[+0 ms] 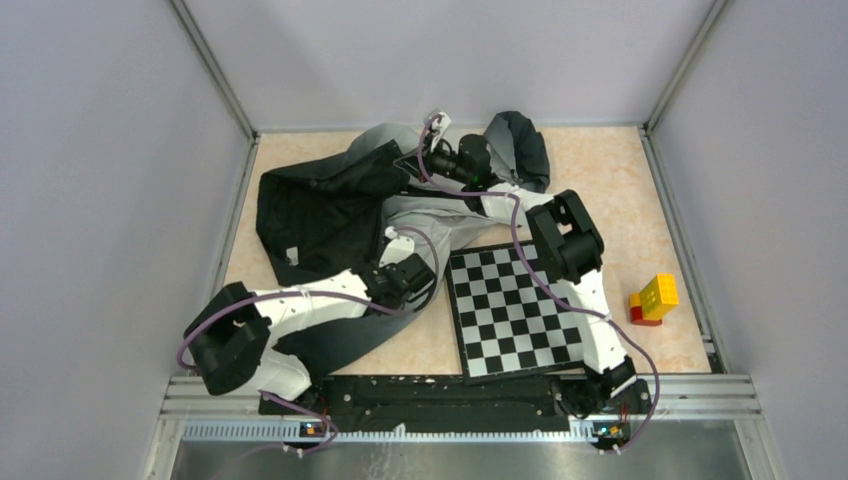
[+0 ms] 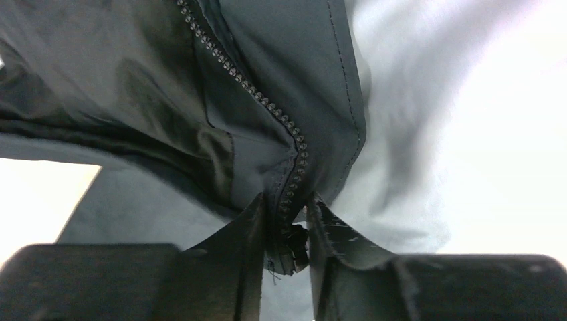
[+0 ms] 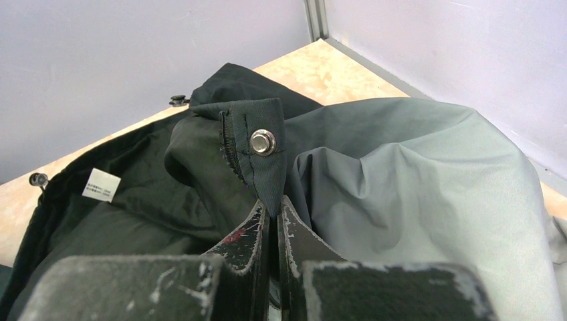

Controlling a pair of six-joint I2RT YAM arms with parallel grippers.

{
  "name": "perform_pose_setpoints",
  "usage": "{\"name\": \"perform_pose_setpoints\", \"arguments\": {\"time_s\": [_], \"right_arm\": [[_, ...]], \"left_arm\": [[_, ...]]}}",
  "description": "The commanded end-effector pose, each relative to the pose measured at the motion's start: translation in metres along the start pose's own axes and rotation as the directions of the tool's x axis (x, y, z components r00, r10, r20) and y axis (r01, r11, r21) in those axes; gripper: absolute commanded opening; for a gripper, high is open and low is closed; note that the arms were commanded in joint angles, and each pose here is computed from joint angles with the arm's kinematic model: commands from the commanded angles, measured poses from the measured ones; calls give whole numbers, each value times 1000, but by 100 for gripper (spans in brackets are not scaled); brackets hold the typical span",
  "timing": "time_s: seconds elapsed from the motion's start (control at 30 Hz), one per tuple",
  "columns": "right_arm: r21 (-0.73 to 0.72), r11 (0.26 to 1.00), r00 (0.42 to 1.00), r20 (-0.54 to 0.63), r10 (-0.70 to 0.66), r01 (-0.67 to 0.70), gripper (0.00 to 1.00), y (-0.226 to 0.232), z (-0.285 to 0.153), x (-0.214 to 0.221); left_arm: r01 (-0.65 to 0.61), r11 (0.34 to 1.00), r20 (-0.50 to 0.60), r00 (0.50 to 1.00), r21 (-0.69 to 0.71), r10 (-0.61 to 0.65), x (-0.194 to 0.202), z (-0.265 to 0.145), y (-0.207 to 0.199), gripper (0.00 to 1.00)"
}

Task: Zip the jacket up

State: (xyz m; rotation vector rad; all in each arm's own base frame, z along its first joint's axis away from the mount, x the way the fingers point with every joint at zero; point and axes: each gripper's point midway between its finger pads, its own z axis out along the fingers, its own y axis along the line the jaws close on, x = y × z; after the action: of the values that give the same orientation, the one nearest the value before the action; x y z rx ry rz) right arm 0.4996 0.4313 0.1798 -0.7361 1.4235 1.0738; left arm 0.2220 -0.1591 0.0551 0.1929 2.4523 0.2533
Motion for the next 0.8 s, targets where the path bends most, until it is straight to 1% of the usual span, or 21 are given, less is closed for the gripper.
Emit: {"name": "perform_pose_setpoints", "arguments": {"time_s": [0.0, 0.03, 0.1, 0.13, 0.17, 0.23, 0.27, 0.33, 0.37, 0.4, 0.43, 0.47, 0.5, 0.53, 0.6, 0.63, 0.67, 0.73, 0.77], "right_arm": [[-46, 996, 992, 108, -66, 71, 0, 19, 3, -55], [-45, 996, 992, 108, -68, 73, 0, 19, 3, -55], [-42, 996, 992, 103, -70, 75, 0, 18, 3, -54], [-40, 996, 992, 100, -75, 79, 0, 17, 3, -53], [-38, 996, 992, 99, -77, 81, 0, 17, 3, -53], [-33, 996, 992, 97, -77, 80, 0, 16, 3, -52], [-32, 996, 992, 100, -78, 81, 0, 16, 3, -54], [-31, 996, 992, 102, -77, 80, 0, 15, 3, -54], [-31, 996, 992, 101, -75, 79, 0, 15, 3, -54], [-32, 996, 992, 97, -74, 78, 0, 15, 3, -53], [-30, 996, 992, 97, -76, 80, 0, 15, 3, -53], [-27, 996, 992, 96, -79, 82, 0, 14, 3, -53], [-25, 997, 993, 95, -77, 80, 0, 14, 3, -53], [-23, 997, 993, 94, -75, 78, 0, 13, 3, -52], [-25, 997, 993, 92, -72, 74, 0, 13, 3, -51], [-26, 997, 993, 91, -69, 72, 0, 12, 3, -50], [-26, 997, 993, 92, -69, 72, 0, 12, 3, -51], [-26, 997, 993, 100, -66, 69, 0, 11, 2, -54], [-25, 998, 993, 103, -61, 64, 0, 10, 2, -55]], "left_arm": [[-22, 999, 90, 996, 46, 18, -51, -4, -1, 19], [-34, 996, 95, 995, 82, 26, -61, -2, -2, 17], [-71, 981, 92, 994, 178, 56, -81, 3, -6, 7], [-102, 966, 102, 992, 236, 79, -93, 4, -8, 4], [-151, 936, 124, 985, 319, 117, -105, 4, -15, 2], [-277, 836, 175, 960, 474, 219, -123, 3, -31, 1], [-339, 758, 199, 941, 558, 275, -128, 1, -43, 0], [-391, 615, 200, 912, 685, 357, -130, 4, -60, 0], [-394, 559, 198, 904, 729, 379, -138, 7, -64, 0], [-369, 508, 176, 905, 779, 388, -135, 12, -70, 0], [-333, 473, 152, 912, 816, 381, -135, 19, -76, 0], [-300, 454, 130, 921, 839, 367, -135, 27, -81, 0], [-267, 438, 114, 931, 859, 346, -135, 35, -86, 0], [-241, 435, 101, 942, 868, 320, -135, 43, -90, 0], [-246, 433, 136, 953, 867, 269, -139, 50, -96, 0], [-266, 454, 171, 956, 851, 239, -145, 45, -92, 0], [-282, 483, 204, 957, 829, 208, -145, 42, -87, 2], [-304, 554, 264, 952, 775, 154, -146, 37, -73, 16], [-306, 588, 283, 950, 749, 134, -146, 34, -65, 26]]}}
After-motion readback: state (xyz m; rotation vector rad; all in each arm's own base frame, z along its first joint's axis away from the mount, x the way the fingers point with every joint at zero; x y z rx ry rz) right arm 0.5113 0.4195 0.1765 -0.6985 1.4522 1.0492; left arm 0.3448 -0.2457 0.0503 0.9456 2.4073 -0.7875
